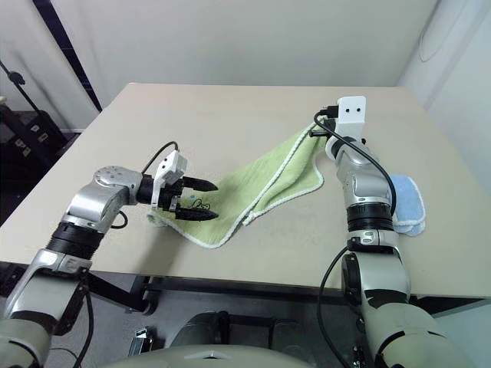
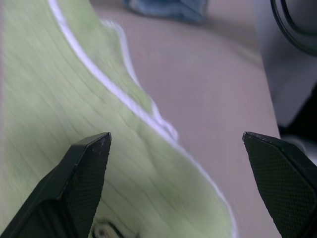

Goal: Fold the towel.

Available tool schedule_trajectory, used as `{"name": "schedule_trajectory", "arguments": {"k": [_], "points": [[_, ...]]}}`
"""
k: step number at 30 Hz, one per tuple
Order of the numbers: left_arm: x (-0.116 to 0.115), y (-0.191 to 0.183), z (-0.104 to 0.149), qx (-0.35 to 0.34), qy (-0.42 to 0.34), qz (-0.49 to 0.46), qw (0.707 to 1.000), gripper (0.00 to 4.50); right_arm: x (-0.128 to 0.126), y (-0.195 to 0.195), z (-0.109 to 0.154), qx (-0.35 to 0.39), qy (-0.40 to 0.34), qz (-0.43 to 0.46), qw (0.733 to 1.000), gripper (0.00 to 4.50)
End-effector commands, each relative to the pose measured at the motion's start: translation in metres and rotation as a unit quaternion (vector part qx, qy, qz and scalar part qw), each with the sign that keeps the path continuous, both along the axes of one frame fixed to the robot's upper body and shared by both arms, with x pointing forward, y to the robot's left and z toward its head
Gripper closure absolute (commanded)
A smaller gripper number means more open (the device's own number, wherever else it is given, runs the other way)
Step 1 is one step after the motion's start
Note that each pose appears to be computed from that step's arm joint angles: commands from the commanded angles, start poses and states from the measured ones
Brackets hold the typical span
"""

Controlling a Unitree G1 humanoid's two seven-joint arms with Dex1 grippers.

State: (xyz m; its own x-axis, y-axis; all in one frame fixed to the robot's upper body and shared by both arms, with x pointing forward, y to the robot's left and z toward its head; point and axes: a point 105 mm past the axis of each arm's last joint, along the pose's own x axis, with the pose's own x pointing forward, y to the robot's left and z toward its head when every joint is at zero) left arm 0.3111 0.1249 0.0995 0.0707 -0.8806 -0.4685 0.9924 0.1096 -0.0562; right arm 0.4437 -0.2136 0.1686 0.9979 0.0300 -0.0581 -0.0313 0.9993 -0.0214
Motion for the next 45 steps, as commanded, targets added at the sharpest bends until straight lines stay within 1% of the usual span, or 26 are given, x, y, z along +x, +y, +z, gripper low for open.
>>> {"name": "schedule_trajectory", "arguments": {"k": [1,4,5,7,9,13,16,19,21,24,27,28,30,32,33,37,41,43,45], "points": [[-0.021,0.009,-0.036,0.04,0.022,-0.021,0.999,0.0,0.001,-0.001,0.022,-0.006,-0.037,-0.003,0.999,4.45],[-0.022,0.011,-0.044,0.034,0.018,-0.015,0.999,0.0,0.001,-0.002,0.021,-0.006,-0.036,-0.003,0.999,4.45],[-0.018,0.011,-0.042,0.023,0.014,-0.001,1.0,0.0,0.001,-0.002,0.021,-0.006,-0.036,-0.003,0.999,4.45],[-0.004,0.008,-0.031,-0.003,0.002,0.027,1.0,0.0,0.0,-0.004,0.021,-0.006,-0.036,-0.003,0.999,4.45],[0.003,0.001,-0.017,-0.028,-0.004,0.024,0.999,0.0,0.0,-0.005,0.021,-0.007,-0.036,-0.004,0.999,4.45],[-0.007,-0.011,0.006,-0.053,-0.043,-0.027,0.997,0.0,0.002,-0.003,0.021,-0.011,-0.035,-0.004,0.999,4.45],[-0.007,-0.016,0.02,-0.068,-0.071,-0.03,0.995,0.0,0.002,-0.001,0.021,-0.01,-0.036,-0.003,0.999,4.45],[-0.008,-0.019,0.033,-0.092,-0.061,-0.03,0.993,0.0,0.002,0.001,0.019,-0.011,-0.034,0.0,0.999,4.45],[-0.017,-0.023,0.039,-0.095,-0.059,-0.055,0.992,0.0,0.002,0.001,0.018,-0.013,-0.033,0.001,0.999,4.45],[-0.036,-0.025,0.035,-0.081,-0.054,-0.09,0.991,0.0,0.002,0.0,0.02,-0.012,-0.033,0.0,0.999,4.45],[-0.052,-0.023,0.024,-0.059,-0.06,-0.116,0.99,0.0,0.002,-0.002,0.02,-0.012,-0.033,-0.002,0.999,4.45],[-0.057,-0.023,0.02,-0.058,-0.051,-0.122,0.989,0.0,0.002,-0.002,0.02,-0.013,-0.033,-0.003,0.999,4.45],[-0.075,-0.02,0.003,-0.03,-0.032,-0.16,0.986,0.0,0.0,-0.002,0.019,-0.018,-0.032,-0.002,0.999,4.45],[-0.084,-0.016,-0.01,-0.019,-0.012,-0.159,0.987,0.0,-0.002,-0.004,0.019,-0.02,-0.032,-0.004,0.999,4.45],[-0.085,-0.015,-0.013,-0.02,-0.007,-0.151,0.988,0.0,-0.003,-0.005,0.019,-0.02,-0.032,-0.005,0.999,4.45],[-0.058,-0.014,-0.017,-0.011,-0.026,-0.105,0.994,0.0,-0.005,-0.013,0.017,-0.017,-0.027,-0.018,0.999,4.45],[-0.038,-0.014,-0.018,-0.018,-0.017,-0.068,0.997,0.0,-0.006,-0.012,0.014,-0.014,-0.025,-0.018,0.999,4.45],[-0.032,-0.013,-0.017,-0.016,-0.014,-0.062,0.998,0.0,-0.006,-0.01,0.013,-0.014,-0.024,-0.017,0.999,4.45],[-0.035,-0.013,-0.018,-0.014,-0.009,-0.077,0.997,0.0,-0.005,-0.008,0.014,-0.014,-0.025,-0.015,0.999,4.45]]}}
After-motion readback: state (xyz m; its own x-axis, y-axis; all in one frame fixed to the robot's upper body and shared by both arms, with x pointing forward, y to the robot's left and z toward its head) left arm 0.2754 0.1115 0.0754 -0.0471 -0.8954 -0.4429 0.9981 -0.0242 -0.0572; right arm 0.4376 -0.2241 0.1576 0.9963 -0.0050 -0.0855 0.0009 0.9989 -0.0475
